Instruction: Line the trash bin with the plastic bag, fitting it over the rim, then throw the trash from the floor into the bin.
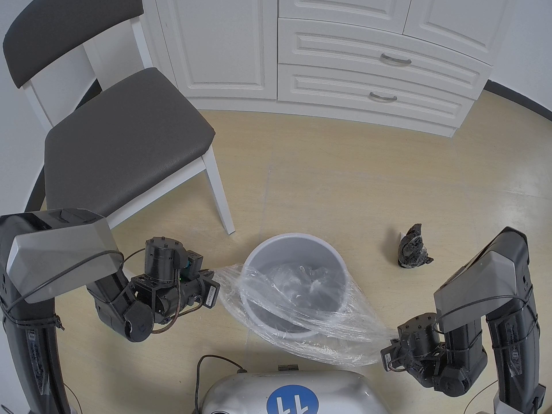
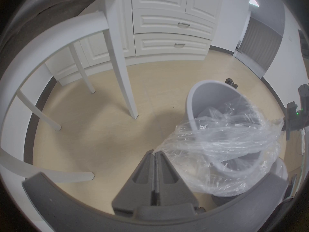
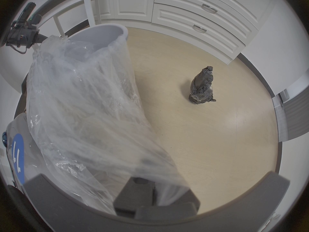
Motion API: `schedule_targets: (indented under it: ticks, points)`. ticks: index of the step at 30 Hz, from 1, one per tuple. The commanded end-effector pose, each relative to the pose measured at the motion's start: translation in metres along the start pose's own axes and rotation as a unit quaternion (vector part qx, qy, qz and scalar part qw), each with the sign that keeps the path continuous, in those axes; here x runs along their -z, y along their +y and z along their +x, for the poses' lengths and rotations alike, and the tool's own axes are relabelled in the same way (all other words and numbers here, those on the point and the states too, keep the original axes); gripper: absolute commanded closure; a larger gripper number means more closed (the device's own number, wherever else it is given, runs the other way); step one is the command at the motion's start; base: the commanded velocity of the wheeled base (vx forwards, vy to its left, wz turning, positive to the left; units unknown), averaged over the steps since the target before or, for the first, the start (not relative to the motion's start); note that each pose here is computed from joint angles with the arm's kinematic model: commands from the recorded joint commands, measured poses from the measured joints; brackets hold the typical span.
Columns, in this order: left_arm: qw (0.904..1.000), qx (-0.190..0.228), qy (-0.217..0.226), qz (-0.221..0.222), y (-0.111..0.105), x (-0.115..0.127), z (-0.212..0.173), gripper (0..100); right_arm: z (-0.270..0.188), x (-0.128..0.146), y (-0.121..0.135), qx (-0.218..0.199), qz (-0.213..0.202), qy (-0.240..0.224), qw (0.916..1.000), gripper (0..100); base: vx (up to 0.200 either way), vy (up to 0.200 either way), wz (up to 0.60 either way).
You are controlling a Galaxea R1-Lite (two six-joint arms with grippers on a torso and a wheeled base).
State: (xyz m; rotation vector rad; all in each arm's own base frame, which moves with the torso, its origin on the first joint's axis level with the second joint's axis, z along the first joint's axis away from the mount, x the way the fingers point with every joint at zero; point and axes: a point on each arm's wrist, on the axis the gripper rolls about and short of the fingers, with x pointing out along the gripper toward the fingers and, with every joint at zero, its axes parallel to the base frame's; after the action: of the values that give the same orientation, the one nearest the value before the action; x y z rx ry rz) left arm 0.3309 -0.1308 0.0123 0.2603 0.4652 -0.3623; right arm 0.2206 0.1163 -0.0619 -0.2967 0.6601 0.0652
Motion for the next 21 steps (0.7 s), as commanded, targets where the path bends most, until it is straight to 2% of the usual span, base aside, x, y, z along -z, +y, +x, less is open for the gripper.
schedule_targets:
  ticks: [1, 15, 21]
  points:
    - [1.0000, -0.006, 0.006, -0.004, 0.0055, 0.0006, 0.0039, 100, 0.0006, -0.0010, -0.0001, 0.000, 0.004, -0.006, 1.0000, 100, 0.000, 0.000, 0.00]
    - [0.9999, -0.013, 0.007, -0.006, 0.0106, 0.0000, 0.0046, 100, 0.0012, -0.0004, -0.0007, 0.002, 0.004, -0.005, 1.0000, 100, 0.000, 0.000, 0.00]
    - [1.0000, -0.006, -0.001, -0.003, 0.0053, -0.0034, -0.0039, 100, -0.0001, -0.0022, -0.0012, 0.002, 0.006, -0.008, 0.9999, 100, 0.000, 0.000, 0.00]
